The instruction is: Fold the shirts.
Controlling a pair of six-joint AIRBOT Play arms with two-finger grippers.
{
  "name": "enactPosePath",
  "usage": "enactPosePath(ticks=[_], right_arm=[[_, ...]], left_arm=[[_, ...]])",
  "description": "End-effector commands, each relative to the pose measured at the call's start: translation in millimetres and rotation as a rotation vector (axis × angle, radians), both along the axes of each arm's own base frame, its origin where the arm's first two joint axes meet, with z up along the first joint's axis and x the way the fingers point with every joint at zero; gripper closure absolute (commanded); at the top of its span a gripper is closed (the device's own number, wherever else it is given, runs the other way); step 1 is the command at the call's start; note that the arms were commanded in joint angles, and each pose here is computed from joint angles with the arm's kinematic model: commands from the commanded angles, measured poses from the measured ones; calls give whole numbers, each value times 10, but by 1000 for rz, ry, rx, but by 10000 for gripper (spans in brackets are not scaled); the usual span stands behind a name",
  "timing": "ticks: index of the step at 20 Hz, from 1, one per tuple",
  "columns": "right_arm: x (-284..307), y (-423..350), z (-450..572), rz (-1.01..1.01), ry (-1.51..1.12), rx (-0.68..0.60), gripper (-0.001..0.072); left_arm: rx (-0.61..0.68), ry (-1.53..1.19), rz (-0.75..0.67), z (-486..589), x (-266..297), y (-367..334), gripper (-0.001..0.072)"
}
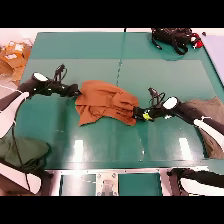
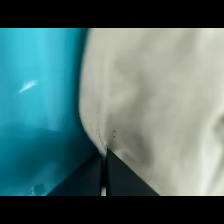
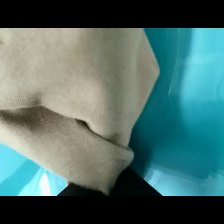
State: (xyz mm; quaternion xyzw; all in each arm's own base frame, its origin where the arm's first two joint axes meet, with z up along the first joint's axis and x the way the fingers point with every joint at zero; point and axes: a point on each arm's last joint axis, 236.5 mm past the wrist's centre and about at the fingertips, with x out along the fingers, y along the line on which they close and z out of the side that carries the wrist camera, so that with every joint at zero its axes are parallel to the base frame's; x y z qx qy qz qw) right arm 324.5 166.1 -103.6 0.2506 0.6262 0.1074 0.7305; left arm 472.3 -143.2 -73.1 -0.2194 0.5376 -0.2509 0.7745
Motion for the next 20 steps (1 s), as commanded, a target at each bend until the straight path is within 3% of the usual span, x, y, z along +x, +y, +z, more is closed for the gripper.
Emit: enactPosePath(ticks=[1,6,9,13,16,20], right_arm=[[186,-179,190,-4,-24,21,688],[808,-372,1493,63,-265,65,688],[952,-569,2760,83,-520,37,688],[590,-838,4391,75,-878,-63,688],[143,-1144,5188,4,-1091,-239,688],[-237,-1464,5433,-80,-1149,-408,688]], left_arm=[[-81,-40,-106,487,-6,-83,688],[-81,-359,-123,2147,152,-78,688],[-62,-674,-125,3535,-156,-101,688],[-30,-1042,-100,5062,-1030,-105,688],[27,-1219,-47,5733,-1725,-26,687],[139,-1166,45,5679,-1967,209,687]])
